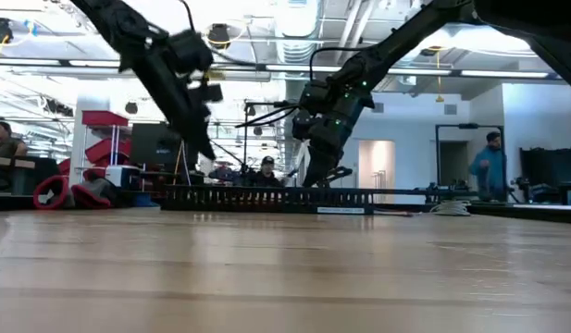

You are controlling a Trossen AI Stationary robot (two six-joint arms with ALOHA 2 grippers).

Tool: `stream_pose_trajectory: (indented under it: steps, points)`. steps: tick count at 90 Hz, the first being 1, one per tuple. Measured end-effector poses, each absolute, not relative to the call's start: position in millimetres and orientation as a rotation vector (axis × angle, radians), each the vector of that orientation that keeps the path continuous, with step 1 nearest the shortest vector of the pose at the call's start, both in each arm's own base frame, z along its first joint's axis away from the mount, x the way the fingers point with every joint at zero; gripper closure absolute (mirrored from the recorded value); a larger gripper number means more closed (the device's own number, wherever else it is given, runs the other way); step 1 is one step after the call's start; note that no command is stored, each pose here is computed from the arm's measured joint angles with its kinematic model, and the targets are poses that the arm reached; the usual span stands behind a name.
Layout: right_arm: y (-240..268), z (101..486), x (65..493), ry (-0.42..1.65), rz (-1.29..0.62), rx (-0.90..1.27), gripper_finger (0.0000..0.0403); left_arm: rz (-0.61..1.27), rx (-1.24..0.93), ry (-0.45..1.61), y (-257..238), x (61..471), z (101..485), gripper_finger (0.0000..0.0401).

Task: Ziptie cables
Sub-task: Close the black cable duct

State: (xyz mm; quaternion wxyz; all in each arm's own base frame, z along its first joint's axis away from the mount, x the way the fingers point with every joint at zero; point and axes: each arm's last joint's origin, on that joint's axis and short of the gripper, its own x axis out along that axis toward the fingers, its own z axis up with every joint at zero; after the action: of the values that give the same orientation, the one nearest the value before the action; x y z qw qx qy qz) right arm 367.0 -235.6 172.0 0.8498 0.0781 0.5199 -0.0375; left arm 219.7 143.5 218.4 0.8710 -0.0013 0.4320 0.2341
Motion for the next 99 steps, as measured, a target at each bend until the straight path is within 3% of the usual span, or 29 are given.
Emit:
stream_pose_trajectory:
  steps: [13, 28, 47, 60, 79, 99]
  points:
    - [-235, 172, 366, 1.101, -0.077, 0.166, 0.0403, 0.536, -0.053, 0.915, 135, 204, 235, 0.0294]
    - [-235, 172, 366, 1.106, -0.075, 0.168, 0.0403, 0.685, -0.210, 1.074, 128, 184, 227, 0.0294]
    - [-235, 172, 366, 1.107, -0.072, 0.163, 0.0403, 0.785, -0.320, 1.116, 127, 172, 192, 0.0296]
    - [-235, 172, 365, 1.111, -0.071, 0.165, 0.0403, 0.875, -0.347, 1.139, 133, 164, 163, 0.0318]
    - [-235, 171, 365, 1.117, -0.069, 0.168, 0.0403, 0.850, -0.400, 1.086, 143, 165, 129, 0.0355]
    - [-228, 172, 371, 1.102, -0.047, 0.134, 0.0403, 0.817, -0.368, 1.029, 151, 176, 120, 0.0382]
